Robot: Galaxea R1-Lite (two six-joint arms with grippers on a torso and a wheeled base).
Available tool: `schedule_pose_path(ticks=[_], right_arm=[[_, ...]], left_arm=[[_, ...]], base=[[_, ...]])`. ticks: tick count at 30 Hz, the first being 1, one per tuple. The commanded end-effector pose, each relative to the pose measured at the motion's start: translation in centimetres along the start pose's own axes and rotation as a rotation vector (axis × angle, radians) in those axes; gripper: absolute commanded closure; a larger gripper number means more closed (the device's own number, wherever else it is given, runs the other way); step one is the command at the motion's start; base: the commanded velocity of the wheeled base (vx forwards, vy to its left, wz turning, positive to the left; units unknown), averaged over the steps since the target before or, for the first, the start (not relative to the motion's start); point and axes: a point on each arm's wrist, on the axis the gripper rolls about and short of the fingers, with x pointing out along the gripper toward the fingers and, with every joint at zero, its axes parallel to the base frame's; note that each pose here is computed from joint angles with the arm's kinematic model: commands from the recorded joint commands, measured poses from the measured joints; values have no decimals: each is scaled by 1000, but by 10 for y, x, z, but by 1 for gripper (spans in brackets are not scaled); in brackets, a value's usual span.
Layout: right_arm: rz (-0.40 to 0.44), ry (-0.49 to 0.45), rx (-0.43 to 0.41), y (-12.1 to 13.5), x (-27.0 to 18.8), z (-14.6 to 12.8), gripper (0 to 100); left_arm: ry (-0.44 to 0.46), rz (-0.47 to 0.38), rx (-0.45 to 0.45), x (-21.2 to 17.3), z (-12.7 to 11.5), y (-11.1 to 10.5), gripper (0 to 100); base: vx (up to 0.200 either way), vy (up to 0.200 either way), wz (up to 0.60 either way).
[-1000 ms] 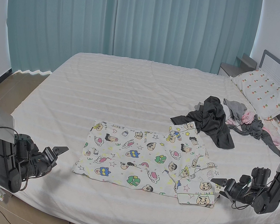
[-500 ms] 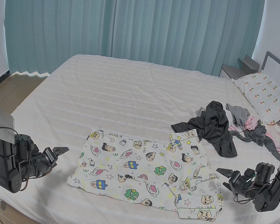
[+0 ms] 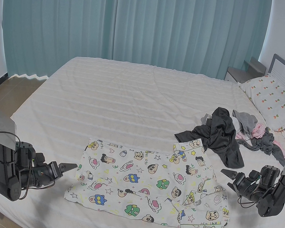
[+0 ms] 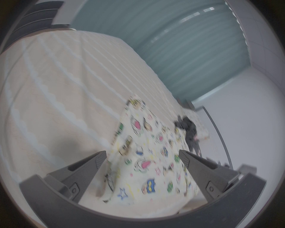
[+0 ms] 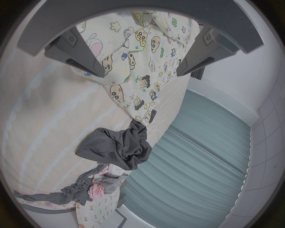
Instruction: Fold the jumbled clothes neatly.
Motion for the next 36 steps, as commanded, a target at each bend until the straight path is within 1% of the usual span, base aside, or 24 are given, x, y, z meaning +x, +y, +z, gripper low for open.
schedule_pose_path(ticks=[1,4,5,7,10,11,13,15,16,22,29,33,36], right_arm=[[0,12,1,-1,1,-4,0],[-2,14,3,-1,1,-5,0],[-4,16,4,-1,1,-6,0],[-3,26,3,0,1,-8,0],[-4,29,1,0,1,-10,0],[-3,30,1,0,1,-10,0],[-2,33,-1,1,2,-11,0],[-2,35,-1,2,2,-11,0],[-1,38,-2,2,2,-12,0],[1,38,-3,2,2,-13,0],[-1,38,-2,2,3,-13,0],[1,35,-6,1,3,-13,0],[1,35,-6,1,2,-13,0]], left_arm=[[67,-117,163,14,-2,-13,0],[94,-121,169,24,-2,-17,0],[116,-122,183,34,1,-19,0],[146,-106,198,41,4,-17,0],[192,-81,262,49,6,-14,0],[215,-62,294,52,9,-11,0],[231,-23,318,57,15,-9,0],[233,25,335,62,22,-8,0],[242,34,344,64,24,-8,0],[247,42,376,72,29,-9,0],[287,66,392,75,25,-4,0],[293,112,422,82,20,4,0],[292,118,432,84,20,6,0]], base=[[0,0,0],[0,0,0],[0,0,0],[0,0,0],[0,0,0],[0,0,0],[0,0,0],[0,0,0],[0,0,0],[0,0,0],[0,0,0],[0,0,0],[0,0,0]])
